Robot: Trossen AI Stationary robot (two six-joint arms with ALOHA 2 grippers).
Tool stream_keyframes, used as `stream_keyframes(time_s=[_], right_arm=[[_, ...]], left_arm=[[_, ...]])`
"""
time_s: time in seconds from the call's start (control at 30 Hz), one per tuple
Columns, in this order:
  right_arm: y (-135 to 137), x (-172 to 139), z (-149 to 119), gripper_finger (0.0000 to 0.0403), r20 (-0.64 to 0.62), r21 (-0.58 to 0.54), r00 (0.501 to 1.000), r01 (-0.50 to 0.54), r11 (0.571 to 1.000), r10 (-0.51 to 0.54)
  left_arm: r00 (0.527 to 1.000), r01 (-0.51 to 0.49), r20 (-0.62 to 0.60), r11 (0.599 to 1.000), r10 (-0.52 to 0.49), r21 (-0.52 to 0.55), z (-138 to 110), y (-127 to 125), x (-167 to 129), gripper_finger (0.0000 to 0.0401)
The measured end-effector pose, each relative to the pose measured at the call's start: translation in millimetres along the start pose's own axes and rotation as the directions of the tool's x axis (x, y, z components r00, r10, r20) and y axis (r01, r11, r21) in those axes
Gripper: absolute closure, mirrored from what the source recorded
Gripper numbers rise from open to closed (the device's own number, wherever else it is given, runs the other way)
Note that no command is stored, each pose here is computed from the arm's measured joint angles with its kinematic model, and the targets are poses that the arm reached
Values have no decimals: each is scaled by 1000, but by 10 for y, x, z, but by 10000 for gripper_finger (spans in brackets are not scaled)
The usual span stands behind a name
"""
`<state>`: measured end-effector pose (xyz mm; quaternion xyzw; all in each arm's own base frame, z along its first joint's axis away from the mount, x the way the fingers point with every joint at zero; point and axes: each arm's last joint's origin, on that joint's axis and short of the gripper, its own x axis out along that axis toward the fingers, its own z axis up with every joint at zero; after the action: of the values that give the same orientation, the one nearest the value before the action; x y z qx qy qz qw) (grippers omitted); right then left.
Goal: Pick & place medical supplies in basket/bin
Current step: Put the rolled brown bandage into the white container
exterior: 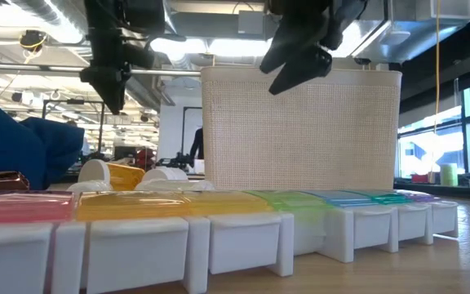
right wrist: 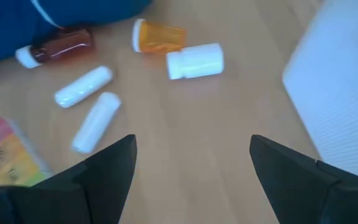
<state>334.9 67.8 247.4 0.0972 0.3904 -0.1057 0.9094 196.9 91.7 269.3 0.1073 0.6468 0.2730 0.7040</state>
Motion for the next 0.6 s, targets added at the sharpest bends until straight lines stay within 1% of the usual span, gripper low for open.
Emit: stream_keyframes(time_s=[0.07,0.13,0.2,0.3,0.43,0.5,0.6], right_arm=[[-58,14,12,89,-8,-4,1000,20,1000,-20],[-105,25,22,89,-15,1,999,34,999,-34],[-140,33,32,89,-17,8,999,44,999,-44],[-187,44,47,89,-20,16,998,55,998,-54],[-231,53,56,89,-26,40,997,67,997,-66],[-239,51,41,89,-41,54,996,77,996,-75],[-240,50,24,89,-57,64,995,83,994,-80]], left_arm=[[1000,-4,11,1000,4,-15,15,22,13,243],[1000,8,10,1000,-8,6,23,28,31,239],[999,35,7,999,-35,37,17,26,39,227],[995,96,6,990,-97,108,32,2,63,191],[994,110,-13,975,-110,195,61,-22,109,138],[994,113,-11,975,-113,193,65,-24,111,124],[991,134,-3,987,-134,92,73,-33,112,118]])
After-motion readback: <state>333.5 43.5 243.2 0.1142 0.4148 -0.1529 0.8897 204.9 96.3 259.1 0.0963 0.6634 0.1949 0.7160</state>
